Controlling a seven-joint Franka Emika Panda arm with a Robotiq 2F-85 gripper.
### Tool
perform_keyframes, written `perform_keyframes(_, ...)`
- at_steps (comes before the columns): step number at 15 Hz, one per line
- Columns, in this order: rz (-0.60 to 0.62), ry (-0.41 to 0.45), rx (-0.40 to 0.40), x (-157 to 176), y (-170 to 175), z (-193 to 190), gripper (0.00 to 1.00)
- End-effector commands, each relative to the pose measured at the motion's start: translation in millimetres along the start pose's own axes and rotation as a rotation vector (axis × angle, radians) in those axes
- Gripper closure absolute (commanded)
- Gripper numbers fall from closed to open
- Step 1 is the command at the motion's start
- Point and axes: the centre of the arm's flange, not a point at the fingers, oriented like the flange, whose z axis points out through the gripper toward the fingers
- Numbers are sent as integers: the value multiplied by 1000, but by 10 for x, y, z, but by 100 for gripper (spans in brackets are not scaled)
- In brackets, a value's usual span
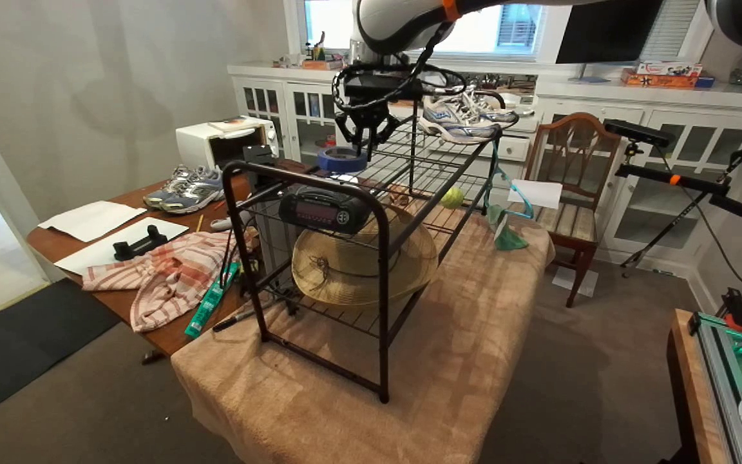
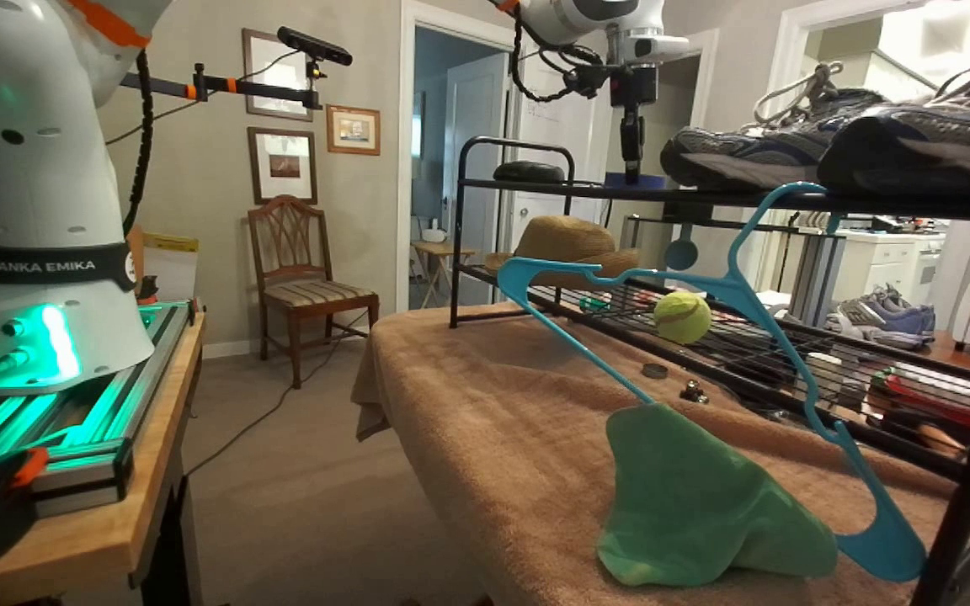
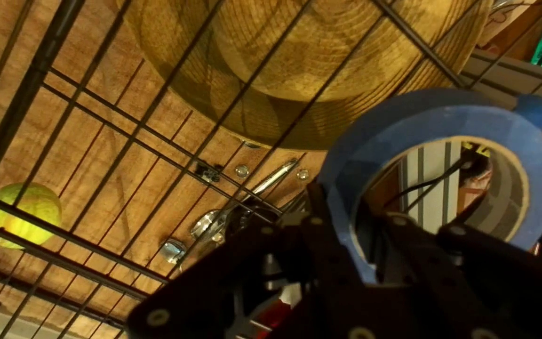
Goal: Remove the blue masking tape from the shoe rack and place it on the counter.
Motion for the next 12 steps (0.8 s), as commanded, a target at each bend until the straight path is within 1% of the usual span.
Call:
perform_keyframes(1, 47, -13, 84, -157, 14, -268, 95)
perform_keyframes(3, 45, -14, 118, -303, 97, -502, 95)
perform_keyframes(5, 31, -13, 131, -496, 255, -776, 95)
perform_keyframes(8, -10, 0, 101, -809, 565, -1044, 95)
perform_keyframes(12, -23, 5, 85, -1118, 915, -1202, 95)
